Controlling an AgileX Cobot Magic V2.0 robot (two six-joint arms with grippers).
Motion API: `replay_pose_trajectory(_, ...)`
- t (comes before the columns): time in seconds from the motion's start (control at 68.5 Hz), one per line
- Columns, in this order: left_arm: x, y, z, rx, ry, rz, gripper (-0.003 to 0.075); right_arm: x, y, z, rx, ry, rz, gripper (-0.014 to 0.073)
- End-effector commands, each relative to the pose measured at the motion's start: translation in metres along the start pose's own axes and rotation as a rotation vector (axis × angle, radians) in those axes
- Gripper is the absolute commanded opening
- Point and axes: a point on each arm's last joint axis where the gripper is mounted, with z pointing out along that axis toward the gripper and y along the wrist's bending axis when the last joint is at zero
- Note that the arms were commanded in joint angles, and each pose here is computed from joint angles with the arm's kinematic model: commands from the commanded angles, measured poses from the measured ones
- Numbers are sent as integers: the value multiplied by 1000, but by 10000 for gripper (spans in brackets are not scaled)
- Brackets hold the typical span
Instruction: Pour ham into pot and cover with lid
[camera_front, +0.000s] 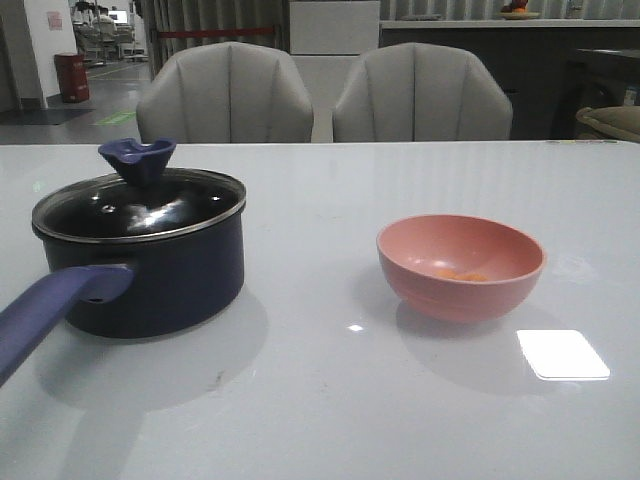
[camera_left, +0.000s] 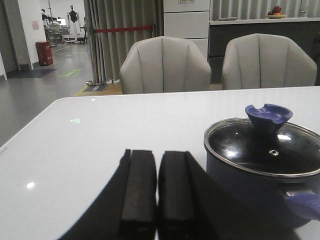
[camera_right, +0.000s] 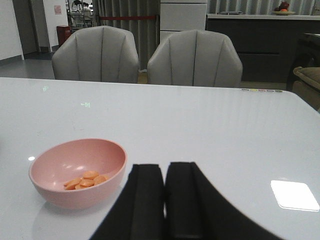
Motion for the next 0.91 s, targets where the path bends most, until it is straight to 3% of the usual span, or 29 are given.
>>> replay_pose_trajectory(0.0,-1,-1,-1,10,-78,-6,113,-11,0,-2,1,-116,-13,165)
replay_pose_trajectory(0.131,-3,-1,-1,11,-99,18,113,-11,0,-2,1,-116,-13,165)
replay_pose_trajectory(0.278,-16,-2,-3,16,-240,55,113,-11,0,-2,1,-116,-13,165)
replay_pose_trajectory(0.38,-33,0,-8,12,-369,-22,113,-11,0,-2,1,-116,-13,165)
replay_pose_trajectory(0.453,-46,1,-10,7,-387,-81,113,-11,0,-2,1,-116,-13,165)
replay_pose_trajectory(0.73,-95,-1,4,22,-96,-91,113,-11,0,-2,1,-116,-13,165)
replay_pose_trajectory(0.891,-98,-2,18,26,45,-103,113,-11,0,-2,1,-116,-13,165)
